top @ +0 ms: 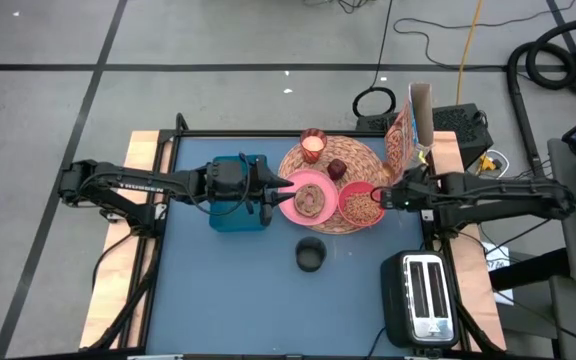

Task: Arrange a breakfast setting
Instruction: Put the gold spoon to the right side of the pink bowl on the brown placemat

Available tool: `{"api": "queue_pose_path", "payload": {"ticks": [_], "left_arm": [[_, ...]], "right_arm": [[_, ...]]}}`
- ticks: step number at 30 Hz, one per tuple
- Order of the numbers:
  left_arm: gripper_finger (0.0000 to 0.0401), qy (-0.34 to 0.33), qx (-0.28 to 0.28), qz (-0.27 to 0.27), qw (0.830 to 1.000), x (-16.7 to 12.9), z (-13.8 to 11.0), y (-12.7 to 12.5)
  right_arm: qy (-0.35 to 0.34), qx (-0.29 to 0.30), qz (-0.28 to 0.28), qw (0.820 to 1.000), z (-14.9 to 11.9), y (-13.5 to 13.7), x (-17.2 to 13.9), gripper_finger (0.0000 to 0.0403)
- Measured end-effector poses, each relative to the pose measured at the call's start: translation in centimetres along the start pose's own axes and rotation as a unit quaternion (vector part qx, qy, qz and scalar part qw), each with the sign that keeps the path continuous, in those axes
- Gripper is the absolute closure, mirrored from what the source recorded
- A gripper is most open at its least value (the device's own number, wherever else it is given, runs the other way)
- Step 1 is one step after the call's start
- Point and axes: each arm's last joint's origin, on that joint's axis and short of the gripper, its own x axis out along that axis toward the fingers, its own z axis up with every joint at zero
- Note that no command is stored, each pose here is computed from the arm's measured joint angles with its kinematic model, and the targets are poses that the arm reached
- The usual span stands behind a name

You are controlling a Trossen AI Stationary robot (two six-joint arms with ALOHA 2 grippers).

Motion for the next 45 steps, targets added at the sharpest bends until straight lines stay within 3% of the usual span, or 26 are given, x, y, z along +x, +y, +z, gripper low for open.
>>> {"api": "queue_pose_path", "payload": {"ticks": [4, 26, 45], "left_arm": [[0.0251, 0.000, 0.000, 0.000, 1.000, 0.0, 0.0, 0.0], [0.0251, 0.000, 0.001, 0.000, 1.000, 0.0, 0.0, 0.0], [0.0251, 0.000, 0.000, 0.000, 1.000, 0.0, 0.0, 0.0]], "right_arm": [[0.007, 0.022, -0.024, 0.999, -0.6, -0.4, 1.6, 0.0385], [0.026, 0.061, 0.055, 0.996, -2.9, -1.6, 8.0, 0.0385], [0.051, 0.086, 0.076, 0.992, -3.6, -2.3, 9.5, 0.0349]]}}
